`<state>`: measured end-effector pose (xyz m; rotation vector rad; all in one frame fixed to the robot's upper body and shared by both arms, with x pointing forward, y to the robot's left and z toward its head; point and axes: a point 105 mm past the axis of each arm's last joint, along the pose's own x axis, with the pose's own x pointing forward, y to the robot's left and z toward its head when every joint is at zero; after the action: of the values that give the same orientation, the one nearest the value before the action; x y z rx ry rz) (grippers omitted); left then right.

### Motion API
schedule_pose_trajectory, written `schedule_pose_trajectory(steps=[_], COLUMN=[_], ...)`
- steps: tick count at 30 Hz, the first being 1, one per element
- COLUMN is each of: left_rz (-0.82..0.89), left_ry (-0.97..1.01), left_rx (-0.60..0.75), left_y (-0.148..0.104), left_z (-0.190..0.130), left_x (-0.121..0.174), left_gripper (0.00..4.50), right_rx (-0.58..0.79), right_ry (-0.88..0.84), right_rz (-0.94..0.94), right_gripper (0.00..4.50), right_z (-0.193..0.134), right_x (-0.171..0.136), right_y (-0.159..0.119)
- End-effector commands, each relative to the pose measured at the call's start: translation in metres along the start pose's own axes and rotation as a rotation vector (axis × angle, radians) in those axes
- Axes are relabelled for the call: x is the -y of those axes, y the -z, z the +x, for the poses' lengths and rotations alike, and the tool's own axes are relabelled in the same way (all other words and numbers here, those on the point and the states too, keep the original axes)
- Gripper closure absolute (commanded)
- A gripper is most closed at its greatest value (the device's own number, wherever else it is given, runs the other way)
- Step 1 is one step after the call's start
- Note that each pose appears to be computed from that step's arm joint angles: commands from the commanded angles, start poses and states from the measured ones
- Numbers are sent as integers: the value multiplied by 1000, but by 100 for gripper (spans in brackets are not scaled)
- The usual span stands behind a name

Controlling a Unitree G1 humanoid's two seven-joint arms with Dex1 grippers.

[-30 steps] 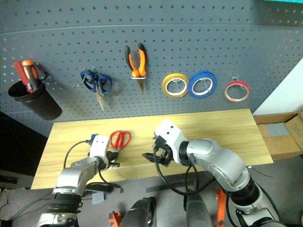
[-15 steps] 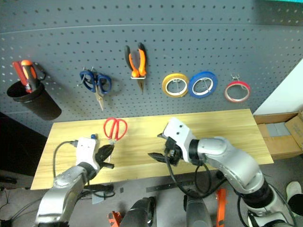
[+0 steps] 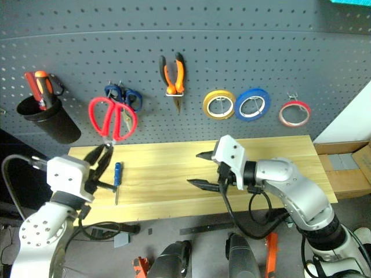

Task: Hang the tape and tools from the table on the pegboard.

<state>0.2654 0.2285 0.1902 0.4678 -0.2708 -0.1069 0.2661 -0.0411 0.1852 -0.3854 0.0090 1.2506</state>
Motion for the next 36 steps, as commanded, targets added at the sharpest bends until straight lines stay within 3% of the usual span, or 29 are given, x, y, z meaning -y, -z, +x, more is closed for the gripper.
schedule_pose_trajectory(steps=[1, 8, 25, 29, 36], left_rz=[25, 4, 10, -25, -88], left_ry=[-85, -26, 58, 22, 47], left_rx=[59, 6, -72, -152, -228], left_y=[-15, -3, 20, 38, 51], left_z=[7, 36, 52, 53, 49], left_x=[-19, -14, -3, -7, 6], left_gripper=[427, 427, 427, 427, 202], right_rx=[38, 86, 126, 243, 330], right_ry=[-1, 46, 45, 76, 97], right_rz=[-36, -29, -57, -56, -65], right_gripper=[110, 110, 110, 110, 110], right_z=[0, 6, 11, 10, 11], right_x=[4, 23, 22, 27, 27], right_y=[-12, -27, -39, -62, -83])
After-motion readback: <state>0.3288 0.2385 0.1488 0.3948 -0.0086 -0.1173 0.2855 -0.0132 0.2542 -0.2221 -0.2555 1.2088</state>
